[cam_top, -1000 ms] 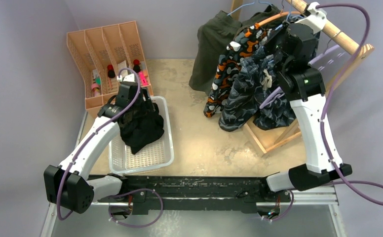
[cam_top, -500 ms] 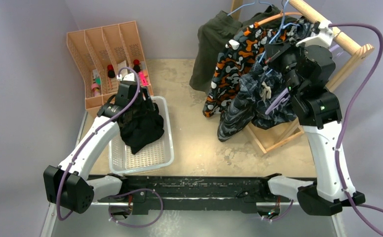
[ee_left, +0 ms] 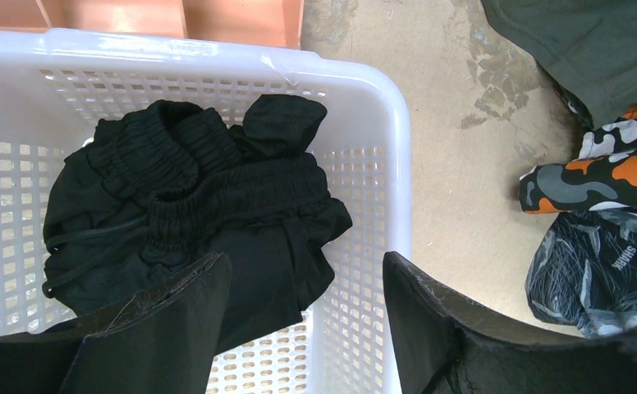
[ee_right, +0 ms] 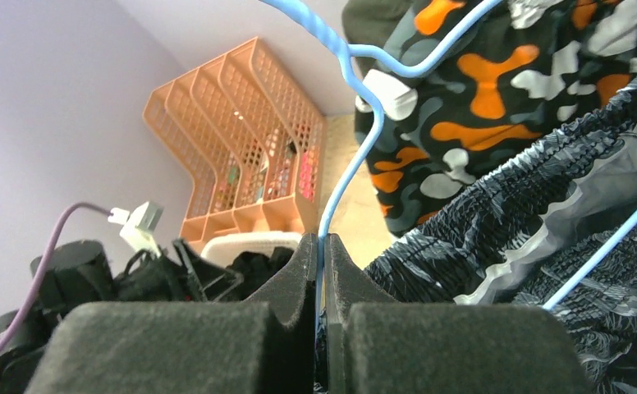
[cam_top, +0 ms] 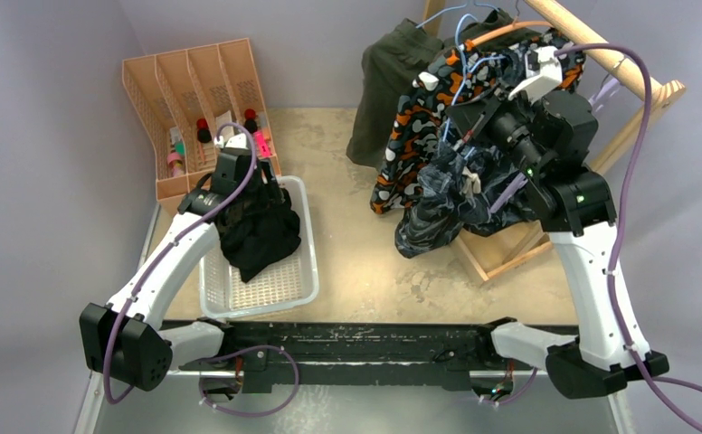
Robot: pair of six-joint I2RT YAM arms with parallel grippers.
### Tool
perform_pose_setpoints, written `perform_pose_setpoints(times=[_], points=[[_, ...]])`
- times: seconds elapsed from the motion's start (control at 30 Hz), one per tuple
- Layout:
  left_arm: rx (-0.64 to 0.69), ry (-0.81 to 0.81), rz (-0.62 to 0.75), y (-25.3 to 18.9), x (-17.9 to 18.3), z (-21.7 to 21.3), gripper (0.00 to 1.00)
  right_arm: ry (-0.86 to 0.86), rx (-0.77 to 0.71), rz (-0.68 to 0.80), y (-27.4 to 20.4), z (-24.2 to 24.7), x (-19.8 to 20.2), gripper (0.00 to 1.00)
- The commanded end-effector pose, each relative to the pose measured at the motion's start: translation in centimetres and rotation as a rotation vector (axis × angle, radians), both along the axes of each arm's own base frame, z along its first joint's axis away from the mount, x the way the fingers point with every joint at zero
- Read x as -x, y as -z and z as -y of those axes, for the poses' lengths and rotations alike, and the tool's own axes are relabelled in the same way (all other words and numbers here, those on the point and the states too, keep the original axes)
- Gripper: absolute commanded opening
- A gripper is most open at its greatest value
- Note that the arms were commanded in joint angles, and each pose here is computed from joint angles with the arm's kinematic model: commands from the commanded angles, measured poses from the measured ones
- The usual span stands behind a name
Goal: Remove the shorts from the hanger
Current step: Pick up the hanger from the clothes rod.
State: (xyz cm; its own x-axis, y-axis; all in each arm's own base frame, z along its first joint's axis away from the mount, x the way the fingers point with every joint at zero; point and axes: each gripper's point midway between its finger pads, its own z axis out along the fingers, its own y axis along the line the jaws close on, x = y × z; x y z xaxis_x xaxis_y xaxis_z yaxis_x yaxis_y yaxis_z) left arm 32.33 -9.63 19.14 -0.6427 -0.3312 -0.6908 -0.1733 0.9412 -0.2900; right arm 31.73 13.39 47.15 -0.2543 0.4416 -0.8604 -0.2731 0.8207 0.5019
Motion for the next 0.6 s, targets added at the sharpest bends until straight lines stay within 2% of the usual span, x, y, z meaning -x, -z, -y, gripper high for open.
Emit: perform_pose_setpoints(times=[0.0,0.13,0.57], points=[[0.036,-0.003,0.074,-2.8,-0.7,0.4,0.67,-0.158,-0.026,0.158,-4.3,-1.7,3.4,0.00],[0.038,0.000,0.080,-3.2,-0.7,0.4,0.67,-0.289,-0.059,0.201,-5.2,-3.1,6.2,0.00],[0.052,0.017,0.076,-3.4,-1.2,0.9,0.67,-0.660,-0.060,0.182,-3.7,-6.2,13.4,0.00]])
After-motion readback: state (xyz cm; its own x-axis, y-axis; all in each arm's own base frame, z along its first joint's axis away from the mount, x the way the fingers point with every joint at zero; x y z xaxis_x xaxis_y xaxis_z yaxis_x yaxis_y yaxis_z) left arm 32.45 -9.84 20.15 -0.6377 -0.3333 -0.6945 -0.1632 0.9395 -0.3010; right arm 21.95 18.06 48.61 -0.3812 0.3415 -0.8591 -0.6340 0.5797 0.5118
